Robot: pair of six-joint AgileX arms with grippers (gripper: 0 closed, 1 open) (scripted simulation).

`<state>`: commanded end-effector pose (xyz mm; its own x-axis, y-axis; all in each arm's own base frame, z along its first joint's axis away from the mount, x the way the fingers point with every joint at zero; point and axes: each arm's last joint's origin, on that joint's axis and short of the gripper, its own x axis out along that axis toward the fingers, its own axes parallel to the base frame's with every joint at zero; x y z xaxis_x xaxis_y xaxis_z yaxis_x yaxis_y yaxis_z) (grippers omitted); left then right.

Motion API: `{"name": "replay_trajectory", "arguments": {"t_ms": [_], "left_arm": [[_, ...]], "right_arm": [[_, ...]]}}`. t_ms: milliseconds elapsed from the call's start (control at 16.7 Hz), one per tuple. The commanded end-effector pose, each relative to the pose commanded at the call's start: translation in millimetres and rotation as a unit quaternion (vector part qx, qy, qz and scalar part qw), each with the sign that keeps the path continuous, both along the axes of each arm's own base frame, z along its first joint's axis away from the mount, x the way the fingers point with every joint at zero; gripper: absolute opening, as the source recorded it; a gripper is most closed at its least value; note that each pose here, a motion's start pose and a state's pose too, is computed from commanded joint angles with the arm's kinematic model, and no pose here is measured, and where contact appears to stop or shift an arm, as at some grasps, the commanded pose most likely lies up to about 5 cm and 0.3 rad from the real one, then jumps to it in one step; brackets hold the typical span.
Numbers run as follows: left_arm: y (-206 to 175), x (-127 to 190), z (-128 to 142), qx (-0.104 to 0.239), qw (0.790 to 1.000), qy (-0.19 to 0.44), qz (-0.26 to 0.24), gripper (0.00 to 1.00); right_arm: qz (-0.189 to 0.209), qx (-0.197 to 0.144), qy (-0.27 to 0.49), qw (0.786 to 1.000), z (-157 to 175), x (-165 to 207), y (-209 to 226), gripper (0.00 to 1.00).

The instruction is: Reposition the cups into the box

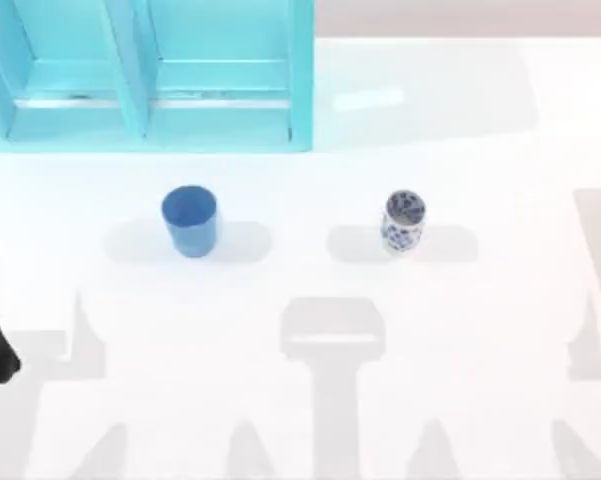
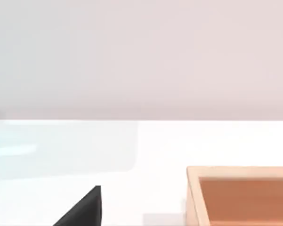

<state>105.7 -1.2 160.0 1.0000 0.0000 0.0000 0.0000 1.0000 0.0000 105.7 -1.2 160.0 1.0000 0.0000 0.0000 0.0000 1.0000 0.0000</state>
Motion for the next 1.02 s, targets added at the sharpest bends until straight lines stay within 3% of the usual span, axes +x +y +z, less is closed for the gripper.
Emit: {"name": "replay_trajectory", "arguments": {"t_ms": [240,420,720,1020], "left_arm": [[0.0,0.0,0.0,0.000,1.000,0.000,0.000,1.00],[0.0,0.0,0.0,0.000,1.000,0.000,0.000,1.00],[0.0,0.0,0.0,0.000,1.000,0.000,0.000,1.00],[0.0,0.0,0.0,0.000,1.000,0.000,0.000,1.00]], "right_arm": [[0.003,0.004,0.004,1.000,6.2,0.0,1.3,1.00],[0.014,0.022,0.024,0.999,33.9,1.4,6.8,1.00],[0.041,0.068,0.074,0.994,126.6,20.5,27.2,1.00],[0.068,0.105,0.148,0.981,229.9,79.1,81.4,1.00]]}}
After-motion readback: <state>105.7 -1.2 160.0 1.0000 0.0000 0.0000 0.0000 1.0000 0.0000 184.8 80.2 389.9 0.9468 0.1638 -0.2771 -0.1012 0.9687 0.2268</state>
